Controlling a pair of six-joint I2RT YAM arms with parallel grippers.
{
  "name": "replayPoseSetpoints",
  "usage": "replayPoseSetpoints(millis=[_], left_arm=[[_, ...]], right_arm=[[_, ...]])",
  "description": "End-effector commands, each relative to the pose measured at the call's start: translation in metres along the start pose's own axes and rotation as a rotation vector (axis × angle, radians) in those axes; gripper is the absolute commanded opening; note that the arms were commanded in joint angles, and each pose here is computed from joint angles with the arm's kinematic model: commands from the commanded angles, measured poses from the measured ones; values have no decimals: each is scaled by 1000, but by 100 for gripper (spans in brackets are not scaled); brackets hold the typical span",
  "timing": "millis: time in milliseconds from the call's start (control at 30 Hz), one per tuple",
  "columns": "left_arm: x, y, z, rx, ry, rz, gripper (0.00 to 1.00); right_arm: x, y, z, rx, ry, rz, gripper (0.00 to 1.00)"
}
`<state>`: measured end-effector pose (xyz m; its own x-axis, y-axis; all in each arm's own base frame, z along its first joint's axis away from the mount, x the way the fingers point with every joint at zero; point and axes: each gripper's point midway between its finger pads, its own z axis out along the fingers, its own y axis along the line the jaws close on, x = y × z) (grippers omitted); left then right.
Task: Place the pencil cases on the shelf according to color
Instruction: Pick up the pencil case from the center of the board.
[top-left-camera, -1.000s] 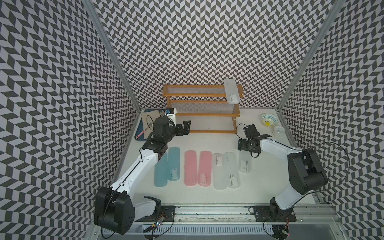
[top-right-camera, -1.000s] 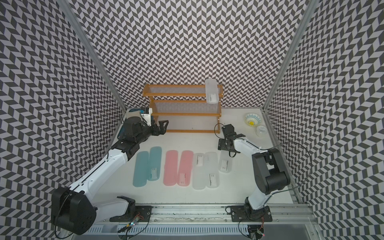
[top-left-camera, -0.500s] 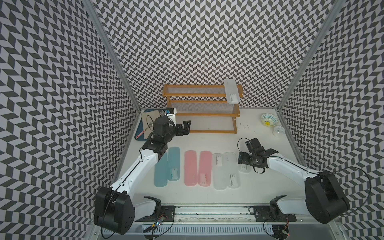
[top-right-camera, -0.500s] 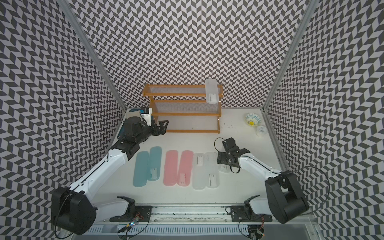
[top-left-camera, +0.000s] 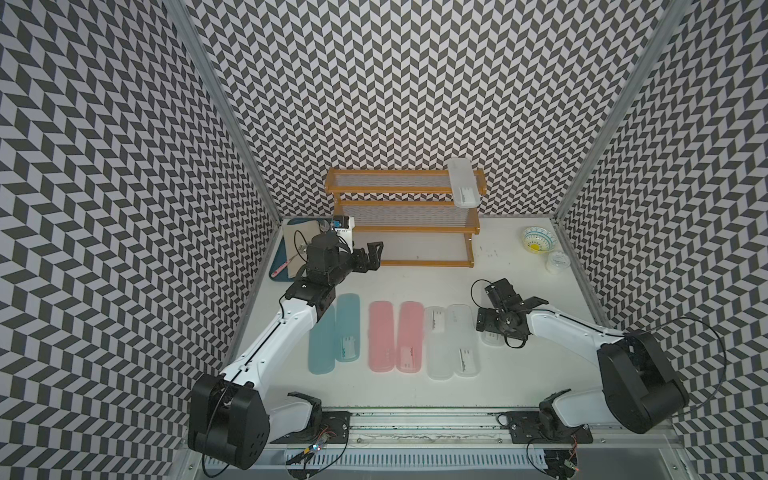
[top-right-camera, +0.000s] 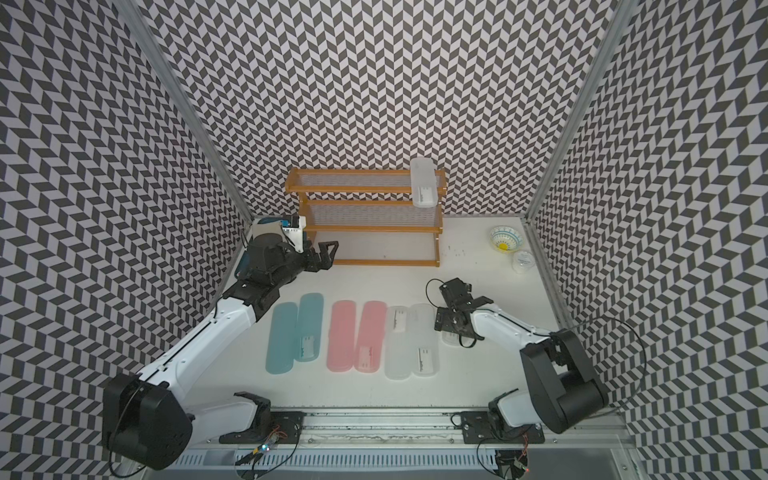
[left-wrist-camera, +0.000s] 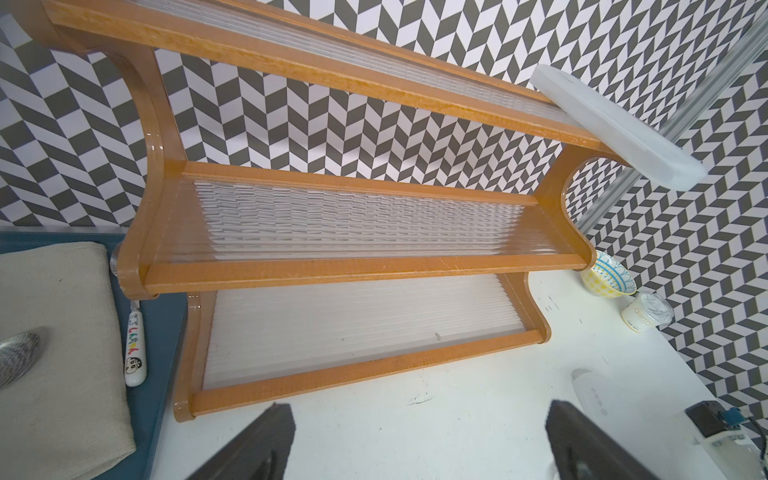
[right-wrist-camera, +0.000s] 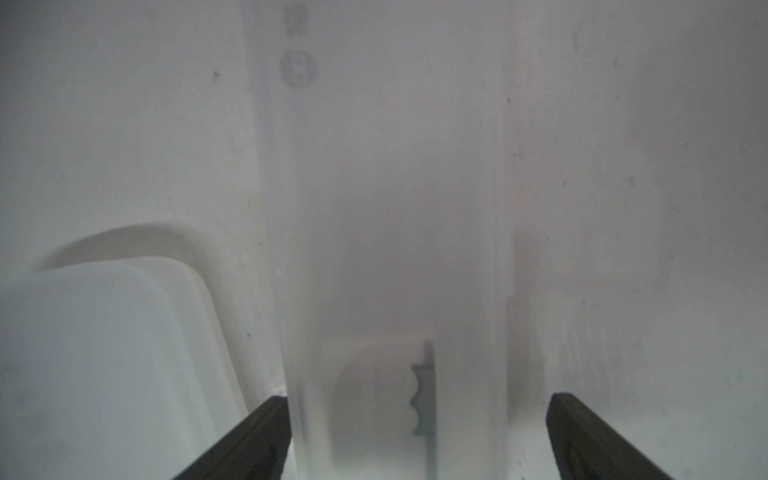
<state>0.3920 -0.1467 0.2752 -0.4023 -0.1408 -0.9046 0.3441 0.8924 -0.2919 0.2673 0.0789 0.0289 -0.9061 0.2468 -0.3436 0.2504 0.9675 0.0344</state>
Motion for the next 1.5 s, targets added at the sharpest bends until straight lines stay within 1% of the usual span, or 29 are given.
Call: replayPoseSetpoints(millis=[0,133,267,367,467,633,800,1000,1100,1167,1333,1467], left_arm=[[-10,-10,-7,35,-28,4,99],[-12,-11,-8,37,-35,4,100],[-13,-12,-9,40,-37,2,99],[-13,-13,-10,43,-38,2,100],[-14,-13,-10,45,-44,-1,100],[-11,-13,-7,50,-30,-6,99],[-10,-11,-7,39,-34,-2,100],[-13,-7,-8,15,-47,11,100],[-19,-7,-10,13,-64,10,100],[-25,-10,-13,19,-83,0,100],[-45,-15,-17,26,-120,-30,100],[-67,-24,-24,59,-187,-20,99]], right_arm=[[-4,-6,-9,0,-34,28,100],[8,4,-7,-73,11,22,100],[25,1,3,-50,60,13,99],[32,0,7,-41,73,4,99],[34,-2,9,-27,75,5,95],[29,-3,5,-19,39,13,83],[15,6,-17,-63,-31,13,71],[-19,24,-61,-157,-165,-18,66],[-32,36,-81,-211,-212,-53,66],[-37,46,-92,-245,-230,-101,66],[-43,61,-109,-275,-251,-193,65],[-43,73,-125,-299,-260,-250,65]])
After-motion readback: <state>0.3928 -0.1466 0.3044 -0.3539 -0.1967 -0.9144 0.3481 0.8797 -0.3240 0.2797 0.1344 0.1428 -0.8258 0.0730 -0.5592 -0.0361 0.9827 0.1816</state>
